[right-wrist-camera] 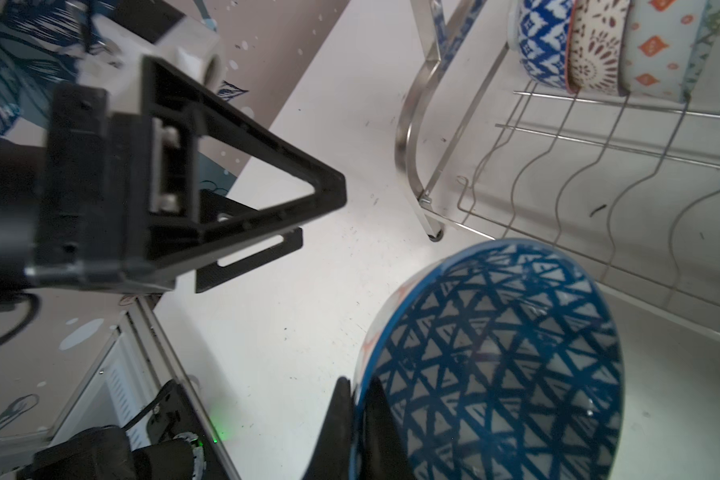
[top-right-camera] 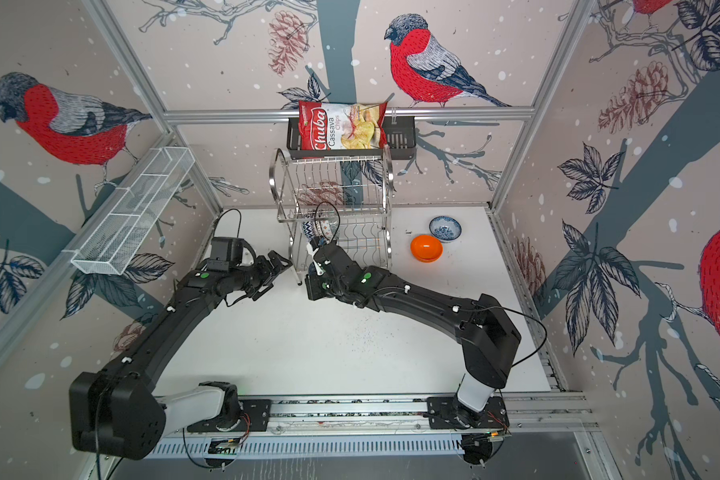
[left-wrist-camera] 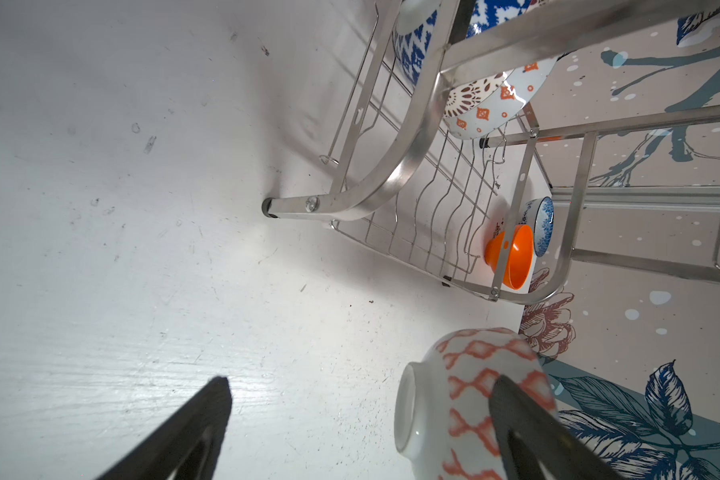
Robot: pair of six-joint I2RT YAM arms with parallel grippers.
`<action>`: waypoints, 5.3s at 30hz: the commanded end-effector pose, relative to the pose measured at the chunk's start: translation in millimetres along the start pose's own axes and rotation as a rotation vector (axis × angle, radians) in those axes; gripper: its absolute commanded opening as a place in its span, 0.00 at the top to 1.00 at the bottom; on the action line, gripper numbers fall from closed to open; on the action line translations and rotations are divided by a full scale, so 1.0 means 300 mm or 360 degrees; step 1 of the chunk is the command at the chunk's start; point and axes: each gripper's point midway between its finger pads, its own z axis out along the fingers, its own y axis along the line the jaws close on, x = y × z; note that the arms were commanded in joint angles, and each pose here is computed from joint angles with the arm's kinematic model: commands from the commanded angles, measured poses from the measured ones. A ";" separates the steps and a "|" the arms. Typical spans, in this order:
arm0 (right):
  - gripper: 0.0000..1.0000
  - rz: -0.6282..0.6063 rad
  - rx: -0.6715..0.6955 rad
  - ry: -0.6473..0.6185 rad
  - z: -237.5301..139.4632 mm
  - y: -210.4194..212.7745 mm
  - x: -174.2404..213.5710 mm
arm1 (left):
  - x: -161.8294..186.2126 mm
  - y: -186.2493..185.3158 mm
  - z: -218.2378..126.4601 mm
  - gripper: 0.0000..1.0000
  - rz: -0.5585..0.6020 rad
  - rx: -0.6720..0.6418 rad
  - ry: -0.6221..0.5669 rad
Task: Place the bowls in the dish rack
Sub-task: 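Carry the blue-triangle bowl toward the rack slots with the right gripper, then lower the blue-triangle bowl upright into the rack slot beside the stacked bowls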
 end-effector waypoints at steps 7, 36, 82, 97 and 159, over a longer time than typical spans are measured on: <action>1.00 0.0196 -0.0238 -0.0251 0.037 -0.015 -0.196 | -0.014 -0.053 0.028 0.03 -0.0026 0.0120 0.0040; 1.00 0.0616 -0.0269 -0.0486 0.048 -0.267 -0.241 | -0.047 -0.056 0.106 0.03 -0.0004 0.0080 0.0127; 1.00 0.1083 -0.0831 -0.0537 0.225 -0.290 -0.323 | -0.067 -0.074 0.120 0.03 -0.0013 0.0170 0.0127; 1.00 0.1141 -0.0946 -0.0514 0.301 -0.268 -0.351 | -0.053 -0.053 0.092 0.03 -0.0060 0.0261 0.0110; 0.97 0.1269 -0.0731 -0.0386 0.435 -0.399 -0.218 | -0.038 0.025 0.098 0.03 -0.0180 0.0240 0.0093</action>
